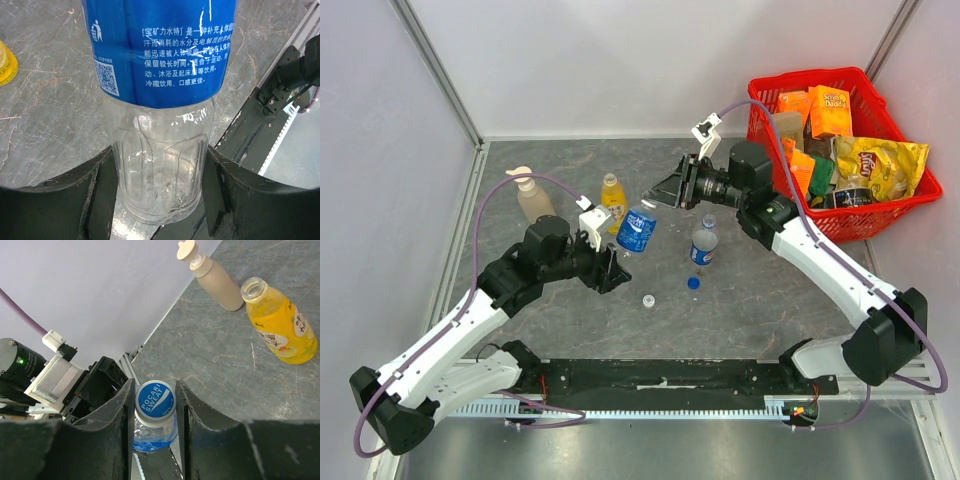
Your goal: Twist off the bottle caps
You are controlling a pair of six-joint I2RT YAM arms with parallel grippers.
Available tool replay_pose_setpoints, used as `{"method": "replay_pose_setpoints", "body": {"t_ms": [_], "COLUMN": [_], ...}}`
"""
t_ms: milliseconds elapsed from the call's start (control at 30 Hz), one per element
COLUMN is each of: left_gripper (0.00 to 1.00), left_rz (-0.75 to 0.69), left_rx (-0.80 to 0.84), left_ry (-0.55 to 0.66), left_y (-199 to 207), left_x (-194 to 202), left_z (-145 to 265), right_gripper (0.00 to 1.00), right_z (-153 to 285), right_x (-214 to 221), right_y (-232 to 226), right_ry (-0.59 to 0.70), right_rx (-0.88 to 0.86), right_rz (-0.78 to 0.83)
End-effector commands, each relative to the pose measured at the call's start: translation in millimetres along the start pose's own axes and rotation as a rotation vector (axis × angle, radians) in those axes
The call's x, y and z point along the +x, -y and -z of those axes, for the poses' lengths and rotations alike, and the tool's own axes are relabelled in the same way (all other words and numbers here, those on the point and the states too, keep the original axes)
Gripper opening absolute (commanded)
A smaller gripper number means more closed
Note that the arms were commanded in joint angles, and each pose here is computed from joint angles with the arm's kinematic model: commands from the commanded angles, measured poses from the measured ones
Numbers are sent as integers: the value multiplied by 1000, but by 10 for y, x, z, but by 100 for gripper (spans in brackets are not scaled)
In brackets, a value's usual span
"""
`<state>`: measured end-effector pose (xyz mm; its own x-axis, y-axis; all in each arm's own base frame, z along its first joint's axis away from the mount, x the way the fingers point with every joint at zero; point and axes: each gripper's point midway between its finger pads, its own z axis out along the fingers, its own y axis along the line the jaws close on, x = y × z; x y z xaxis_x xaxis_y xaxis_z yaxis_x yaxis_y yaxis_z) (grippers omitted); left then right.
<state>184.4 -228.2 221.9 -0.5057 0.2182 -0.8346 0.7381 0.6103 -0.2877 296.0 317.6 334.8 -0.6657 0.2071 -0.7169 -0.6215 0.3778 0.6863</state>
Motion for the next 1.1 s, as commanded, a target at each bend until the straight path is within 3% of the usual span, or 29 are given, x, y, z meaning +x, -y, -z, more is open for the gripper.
{"method": "replay_pose_setpoints", "body": {"t_ms": [0,133,333,633,1067], "left_gripper": [16,16,16,8,3], "left_rz": [-52,-45,-32,-51,-103], "left_rx": [13,3,41,139,372], "left_ry": [76,83,94,145,154], "left_y": [49,36,115,307,710], "left_x": [-234,-235,-239,-349,-386], "left_z": [63,76,94,163,286], "right_gripper": [13,0,0,0,0], "right_z": [17,30,92,208,496], "right_x": [-51,-42,-59,-68,66], "right_y": [-219,-232,-382,-642,-1049], "right_ry": [25,23,27,40,11], "right_rx": [-95,-105,-170,-299,-523], "right_rz": [-8,2,74,194,391]}}
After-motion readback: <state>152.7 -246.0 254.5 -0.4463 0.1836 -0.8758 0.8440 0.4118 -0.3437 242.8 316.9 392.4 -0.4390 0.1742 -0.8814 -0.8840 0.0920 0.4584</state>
